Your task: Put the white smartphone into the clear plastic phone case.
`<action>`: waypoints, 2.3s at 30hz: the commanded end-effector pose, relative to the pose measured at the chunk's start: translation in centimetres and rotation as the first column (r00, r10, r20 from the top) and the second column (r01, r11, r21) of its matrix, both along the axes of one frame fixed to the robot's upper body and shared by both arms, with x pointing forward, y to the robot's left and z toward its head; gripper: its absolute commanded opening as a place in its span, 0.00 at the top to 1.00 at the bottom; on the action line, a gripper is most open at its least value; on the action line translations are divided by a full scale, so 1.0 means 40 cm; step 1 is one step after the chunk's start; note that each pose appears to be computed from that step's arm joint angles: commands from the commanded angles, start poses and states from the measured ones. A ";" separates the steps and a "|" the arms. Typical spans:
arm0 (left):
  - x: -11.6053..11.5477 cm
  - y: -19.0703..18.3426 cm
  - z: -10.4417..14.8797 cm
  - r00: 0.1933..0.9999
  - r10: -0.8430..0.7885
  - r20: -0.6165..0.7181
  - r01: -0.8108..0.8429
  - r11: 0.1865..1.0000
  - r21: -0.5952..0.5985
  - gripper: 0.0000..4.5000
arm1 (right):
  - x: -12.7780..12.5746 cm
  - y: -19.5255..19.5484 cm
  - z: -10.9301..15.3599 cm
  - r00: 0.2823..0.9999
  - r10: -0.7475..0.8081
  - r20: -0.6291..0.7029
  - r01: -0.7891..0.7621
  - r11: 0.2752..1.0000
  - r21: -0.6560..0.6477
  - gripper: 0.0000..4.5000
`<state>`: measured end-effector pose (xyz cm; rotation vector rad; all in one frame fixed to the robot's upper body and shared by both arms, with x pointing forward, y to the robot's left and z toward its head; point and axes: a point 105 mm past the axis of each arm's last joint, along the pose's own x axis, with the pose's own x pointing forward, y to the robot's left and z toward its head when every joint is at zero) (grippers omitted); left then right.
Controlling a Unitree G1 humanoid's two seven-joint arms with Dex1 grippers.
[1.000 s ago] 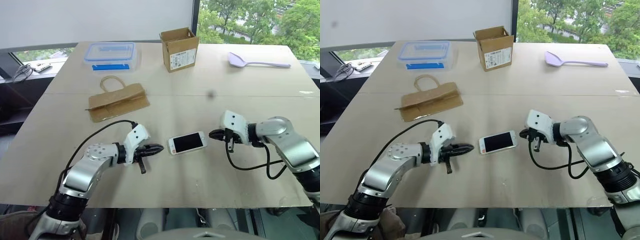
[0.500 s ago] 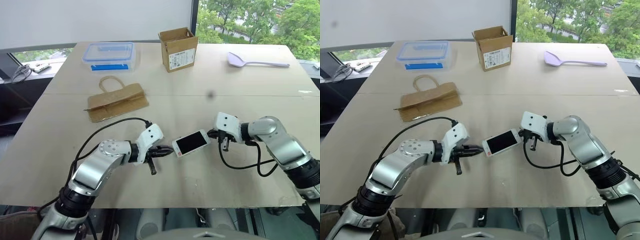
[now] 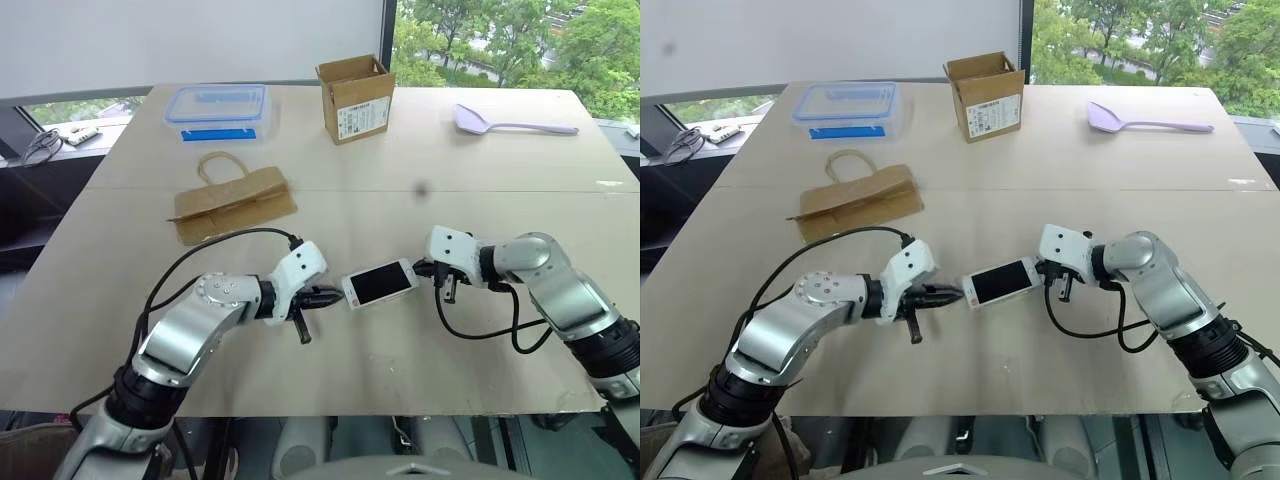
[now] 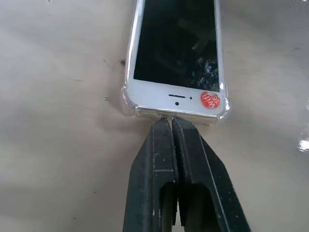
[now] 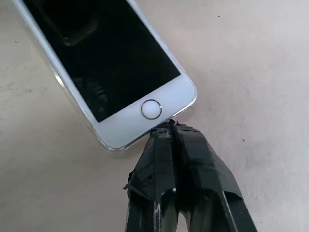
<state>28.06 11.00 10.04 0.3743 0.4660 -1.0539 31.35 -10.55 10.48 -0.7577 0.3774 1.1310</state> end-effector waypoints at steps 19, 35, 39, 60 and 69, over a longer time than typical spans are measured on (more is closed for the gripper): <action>0.035 0.052 -0.019 0.999 -0.040 0.031 0.046 0.963 -0.264 0.98 | -0.044 0.027 0.109 0.998 -0.046 0.035 0.034 0.956 0.291 1.00; 0.046 0.003 -0.086 0.998 -0.008 0.068 0.023 0.975 -0.220 0.98 | -0.032 0.049 -0.017 0.992 -0.123 -0.040 0.128 0.977 0.171 1.00; 0.043 -0.017 -0.068 0.998 -0.009 0.069 0.024 0.976 -0.219 0.98 | -0.032 0.049 -0.041 0.991 -0.114 -0.072 0.122 0.985 0.121 1.00; 0.029 -0.007 -0.058 0.999 0.041 0.027 -0.034 0.978 -0.205 0.98 | -0.159 -0.021 -0.388 0.790 -0.311 -0.528 0.177 0.941 -0.290 1.00; 0.032 -0.013 -0.061 0.999 0.044 0.027 -0.037 0.976 -0.214 0.98 | -0.155 -0.039 -0.388 0.766 -0.348 -0.541 0.207 0.930 -0.305 1.00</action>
